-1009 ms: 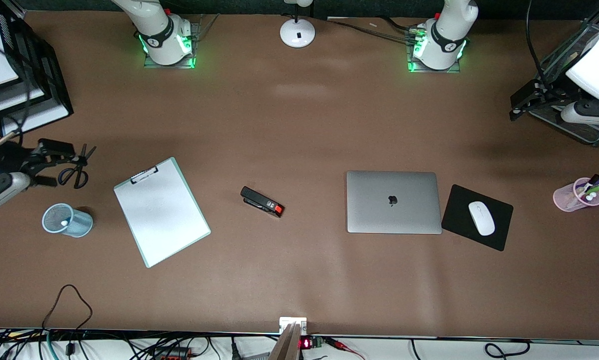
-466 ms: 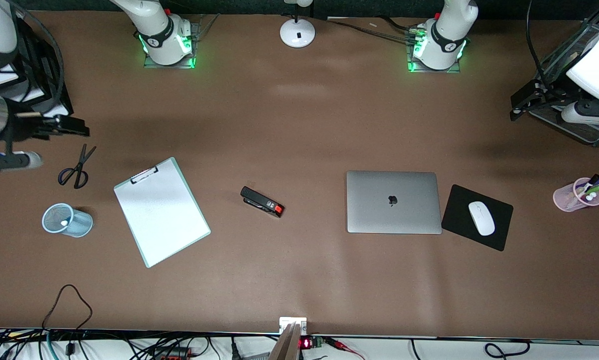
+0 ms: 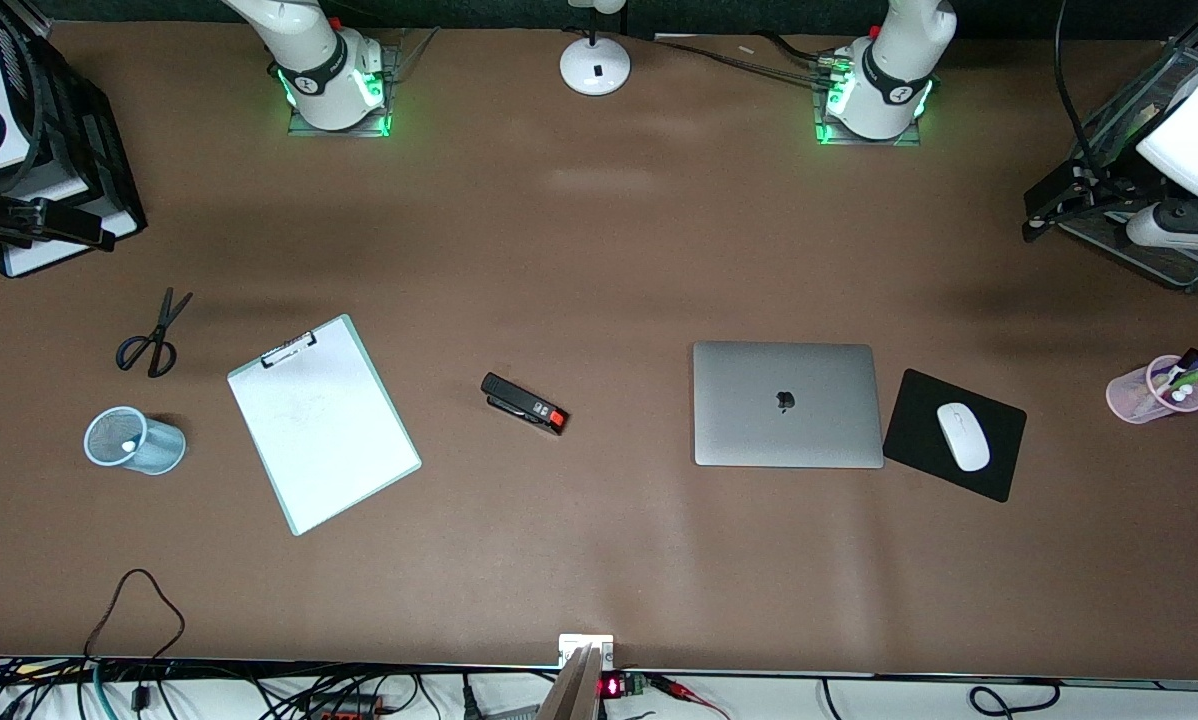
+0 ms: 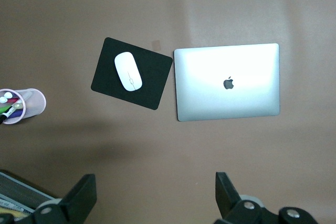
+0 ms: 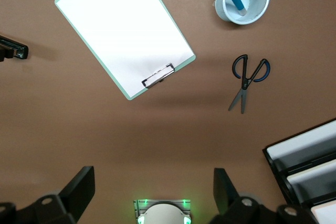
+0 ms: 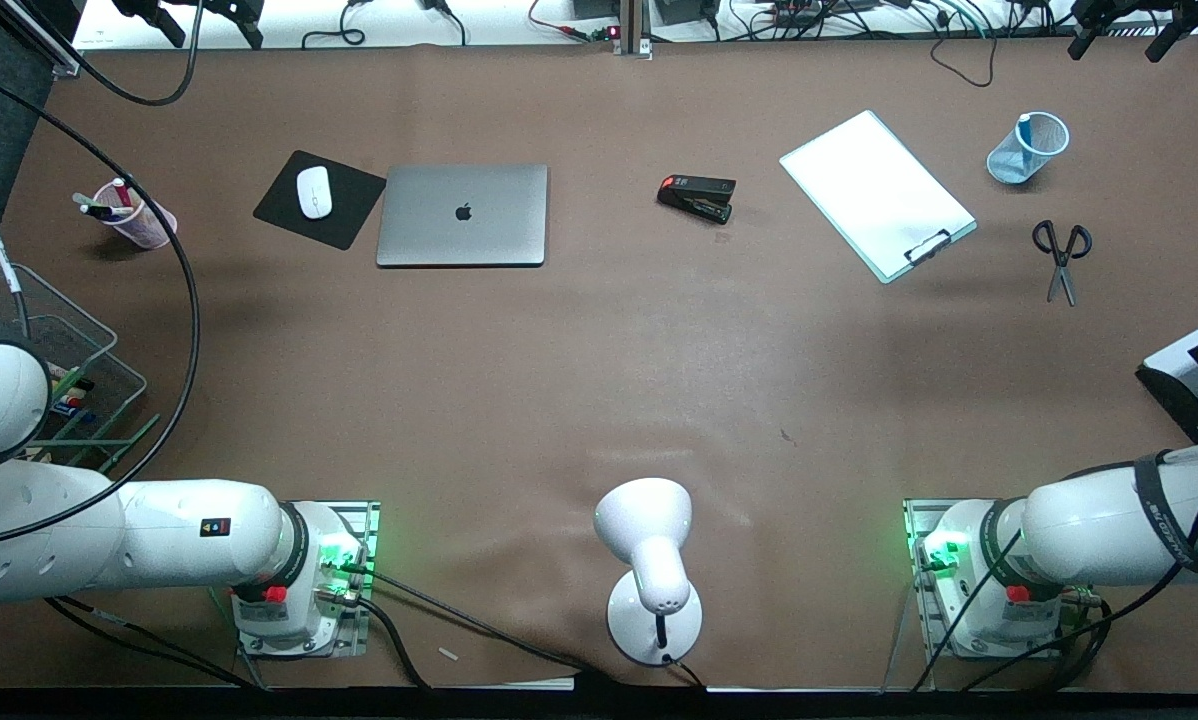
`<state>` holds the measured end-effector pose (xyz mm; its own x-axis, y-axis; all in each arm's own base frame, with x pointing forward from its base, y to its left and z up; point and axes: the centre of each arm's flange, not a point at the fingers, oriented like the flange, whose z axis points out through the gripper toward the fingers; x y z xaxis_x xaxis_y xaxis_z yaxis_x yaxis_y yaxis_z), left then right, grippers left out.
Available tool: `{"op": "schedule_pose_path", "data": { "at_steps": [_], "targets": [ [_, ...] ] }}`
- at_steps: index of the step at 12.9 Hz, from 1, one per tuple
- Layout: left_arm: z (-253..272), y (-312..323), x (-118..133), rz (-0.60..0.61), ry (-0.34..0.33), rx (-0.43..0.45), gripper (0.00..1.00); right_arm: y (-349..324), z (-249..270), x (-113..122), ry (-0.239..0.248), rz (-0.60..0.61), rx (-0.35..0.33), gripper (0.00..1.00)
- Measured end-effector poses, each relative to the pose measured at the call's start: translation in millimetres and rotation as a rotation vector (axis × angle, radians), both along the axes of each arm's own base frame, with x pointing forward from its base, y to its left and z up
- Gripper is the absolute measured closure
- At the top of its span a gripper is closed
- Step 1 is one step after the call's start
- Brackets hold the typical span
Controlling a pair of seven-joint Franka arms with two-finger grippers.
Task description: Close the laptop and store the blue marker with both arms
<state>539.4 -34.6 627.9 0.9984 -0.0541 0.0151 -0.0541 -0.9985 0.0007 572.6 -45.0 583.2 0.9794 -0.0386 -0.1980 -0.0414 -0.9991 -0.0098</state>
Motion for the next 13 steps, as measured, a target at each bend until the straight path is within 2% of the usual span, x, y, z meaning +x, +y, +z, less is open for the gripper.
{"op": "schedule_pose_path", "data": {
  "at_steps": [2,7,13],
  "targets": [
    [0.0,0.0,0.0,0.000,0.000,0.000,0.00,2.4,-1.7,-4.6,-0.029,0.009,-0.012,0.00],
    [0.1,-1.3,-0.1,0.004,0.000,0.000,0.00,-0.6,10.8,-43.1,-0.089,0.005,-0.002,0.00],
    [0.1,-1.5,-0.2,0.011,0.000,0.000,0.00,-1.2,18.0,-45.0,-0.118,-0.004,-0.007,0.00]
  ]
}}
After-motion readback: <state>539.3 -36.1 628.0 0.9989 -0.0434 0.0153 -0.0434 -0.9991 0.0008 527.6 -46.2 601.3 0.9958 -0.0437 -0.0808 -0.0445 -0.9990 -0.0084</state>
